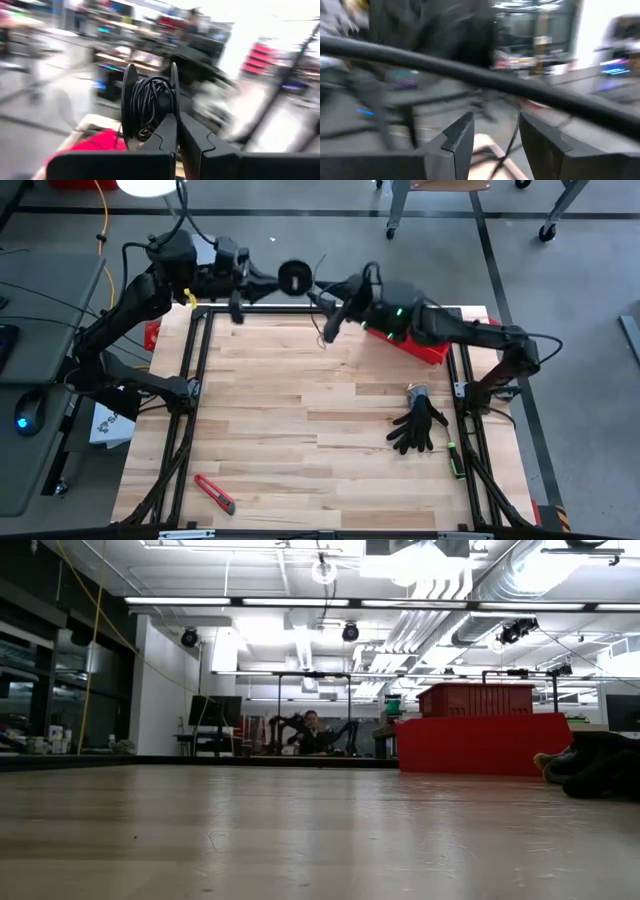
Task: Coil cords
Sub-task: Coil the black wire on the spool
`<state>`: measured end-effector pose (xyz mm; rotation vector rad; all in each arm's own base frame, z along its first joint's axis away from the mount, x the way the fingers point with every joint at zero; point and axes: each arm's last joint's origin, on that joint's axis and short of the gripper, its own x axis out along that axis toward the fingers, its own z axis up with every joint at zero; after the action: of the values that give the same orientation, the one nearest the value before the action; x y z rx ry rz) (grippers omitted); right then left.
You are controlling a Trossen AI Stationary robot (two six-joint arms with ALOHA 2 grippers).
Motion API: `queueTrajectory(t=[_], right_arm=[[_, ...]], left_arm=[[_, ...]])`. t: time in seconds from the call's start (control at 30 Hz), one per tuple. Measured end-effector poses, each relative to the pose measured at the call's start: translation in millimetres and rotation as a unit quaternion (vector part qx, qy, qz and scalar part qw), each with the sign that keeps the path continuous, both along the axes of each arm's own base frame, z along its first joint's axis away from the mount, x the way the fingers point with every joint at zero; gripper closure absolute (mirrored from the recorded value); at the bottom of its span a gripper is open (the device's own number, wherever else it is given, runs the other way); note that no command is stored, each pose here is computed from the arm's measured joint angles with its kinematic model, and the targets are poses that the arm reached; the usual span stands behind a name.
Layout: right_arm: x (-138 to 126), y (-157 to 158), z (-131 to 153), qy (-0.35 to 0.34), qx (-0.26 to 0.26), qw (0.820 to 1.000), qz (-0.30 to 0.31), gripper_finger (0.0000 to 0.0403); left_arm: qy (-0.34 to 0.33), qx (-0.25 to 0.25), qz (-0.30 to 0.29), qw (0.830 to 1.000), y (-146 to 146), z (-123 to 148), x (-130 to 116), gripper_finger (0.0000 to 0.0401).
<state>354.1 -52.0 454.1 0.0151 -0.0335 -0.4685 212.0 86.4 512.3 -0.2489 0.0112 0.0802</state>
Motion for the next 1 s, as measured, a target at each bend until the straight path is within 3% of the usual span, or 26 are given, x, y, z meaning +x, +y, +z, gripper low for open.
queueTrajectory(t=[0.13, 0.43, 0.6, 0.73, 0.87, 1.0], right_arm=[[-19.9, -25.9, 8.9, -0.02, 0.072, 0.994, 0.083, 0.0254], [-44.1, -61.2, 15.0, -0.025, 0.157, 0.962, 0.221, 0.0254], [-51.7, -69.1, 11.6, 0.007, 0.202, 0.913, 0.355, 0.0254], [-54.7, -65.3, 15.1, 0.01, 0.234, 0.874, 0.425, 0.0254], [-55.8, -58.2, 15.2, 0.019, 0.246, 0.871, 0.426, 0.0254], [-56.3, -55.2, 3.6, 0.061, 0.247, 0.887, 0.386, 0.0254]], left_arm=[[0.0, -0.011, -0.074, 0.997, -5.1, 0.4, -1.4, 0.0401], [0.014, -0.024, -0.186, 0.982, -11.9, -2.7, -2.4, 0.0401], [0.021, -0.032, -0.247, 0.968, -15.6, -4.4, -3.5, 0.0401], [0.038, -0.041, -0.228, 0.972, -14.7, -8.2, -3.4, 0.0401], [0.053, -0.035, -0.217, 0.974, -14.8, -12.0, -3.4, 0.0401], [0.071, -0.038, -0.234, 0.969, -16.3, -16.5, -4.5, 0.0401]])
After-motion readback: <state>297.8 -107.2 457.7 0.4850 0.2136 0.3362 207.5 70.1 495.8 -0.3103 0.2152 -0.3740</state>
